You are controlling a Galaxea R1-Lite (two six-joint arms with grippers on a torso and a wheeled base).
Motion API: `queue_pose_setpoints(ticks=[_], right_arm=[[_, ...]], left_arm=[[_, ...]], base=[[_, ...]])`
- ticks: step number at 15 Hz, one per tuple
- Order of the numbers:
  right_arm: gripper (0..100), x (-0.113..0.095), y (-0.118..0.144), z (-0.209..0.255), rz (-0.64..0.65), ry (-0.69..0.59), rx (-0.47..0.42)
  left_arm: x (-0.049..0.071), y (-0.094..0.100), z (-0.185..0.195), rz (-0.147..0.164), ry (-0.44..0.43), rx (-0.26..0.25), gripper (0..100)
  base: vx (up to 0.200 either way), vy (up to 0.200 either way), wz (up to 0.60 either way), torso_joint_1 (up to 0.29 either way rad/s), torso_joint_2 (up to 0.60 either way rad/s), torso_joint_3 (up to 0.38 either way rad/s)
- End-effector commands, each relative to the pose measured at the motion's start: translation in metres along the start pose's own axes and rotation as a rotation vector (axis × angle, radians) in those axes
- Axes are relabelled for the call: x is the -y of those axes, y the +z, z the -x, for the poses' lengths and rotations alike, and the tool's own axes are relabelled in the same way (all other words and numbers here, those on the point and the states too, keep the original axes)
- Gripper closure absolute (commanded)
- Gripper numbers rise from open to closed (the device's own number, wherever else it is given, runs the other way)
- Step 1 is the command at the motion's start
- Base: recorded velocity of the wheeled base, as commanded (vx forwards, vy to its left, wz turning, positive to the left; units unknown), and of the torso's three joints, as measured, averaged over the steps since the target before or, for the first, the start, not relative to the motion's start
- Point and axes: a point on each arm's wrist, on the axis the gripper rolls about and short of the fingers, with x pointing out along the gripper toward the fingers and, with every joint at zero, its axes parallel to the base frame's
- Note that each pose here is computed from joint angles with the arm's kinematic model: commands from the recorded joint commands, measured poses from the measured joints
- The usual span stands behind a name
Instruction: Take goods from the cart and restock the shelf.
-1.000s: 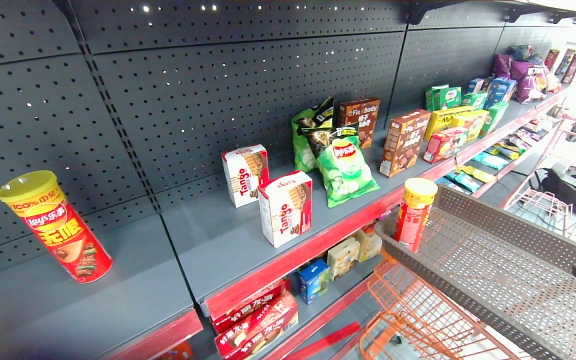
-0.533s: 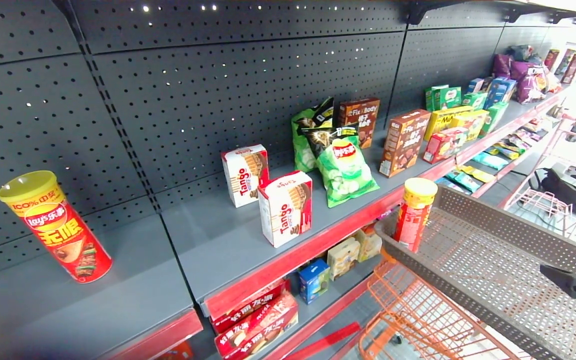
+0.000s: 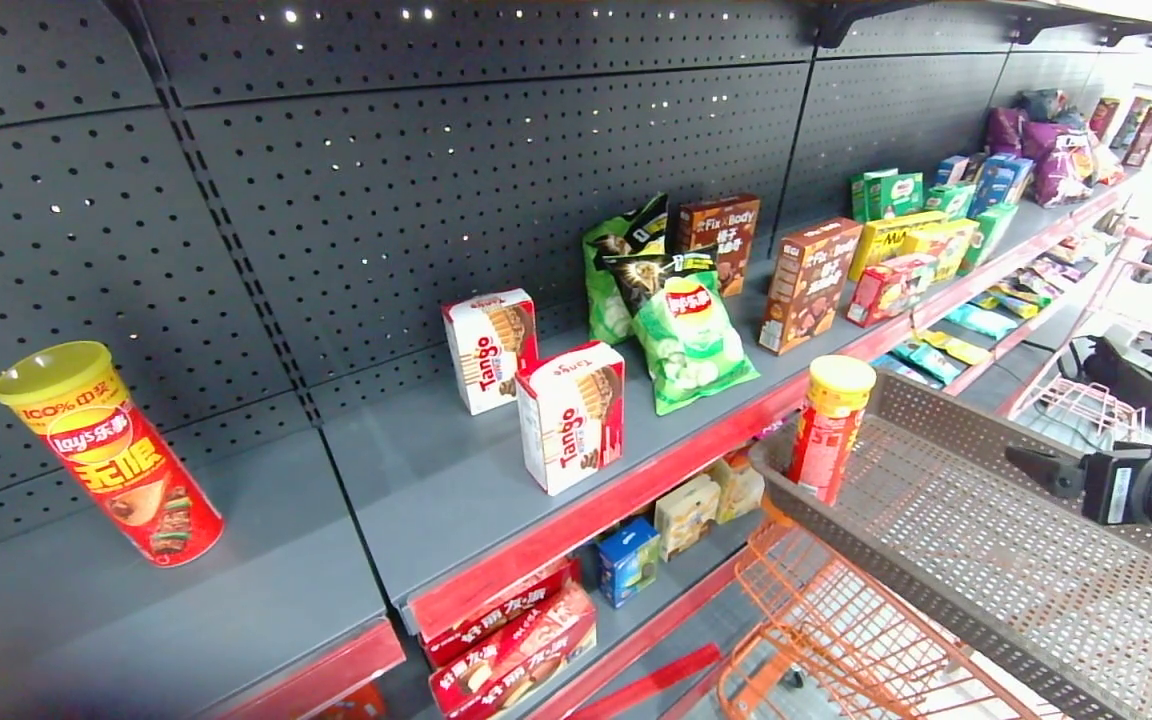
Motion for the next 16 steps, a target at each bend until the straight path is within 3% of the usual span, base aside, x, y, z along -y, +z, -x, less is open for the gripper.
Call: queue_pose_setpoints(ticks=[1, 4, 6, 8, 11, 16], right_arm=[[0, -0.003, -0.015, -0.029, 0.001, 0.038, -0.047], [0, -0.007, -0.020, -0.044, 0.003, 0.159, -0.023], [0, -0.009, -0.028, -0.070, 0.023, 0.219, 0.048], [0, -0.015, -0.037, -0.081, 0.041, 0.306, 0.046], [0, -0.020, -0.048, -0.093, 0.052, 0.349, 0.025], [0, -0.025, -0.051, -0.121, 0.076, 0.401, 0.137]], left_arm=[[0.000, 0.000, 0.000, 0.000, 0.000, 0.001, 0], [0.000, 0.000, 0.000, 0.000, 0.000, 0.001, 0], [0.000, 0.000, 0.000, 0.000, 0.000, 0.001, 0], [0.000, 0.000, 0.000, 0.000, 0.000, 0.001, 0], [0.000, 0.000, 0.000, 0.000, 0.000, 0.001, 0], [0.000, 0.000, 0.000, 0.000, 0.000, 0.001, 0]], base=[[0.000, 0.000, 0.00, 0.000, 0.00, 0.000], [0.000, 0.000, 0.00, 0.000, 0.00, 0.000], [0.000, 0.000, 0.00, 0.000, 0.00, 0.000], [0.000, 0.000, 0.00, 0.000, 0.00, 0.000], [0.000, 0.000, 0.00, 0.000, 0.00, 0.000], [0.000, 0.000, 0.00, 0.000, 0.00, 0.000]])
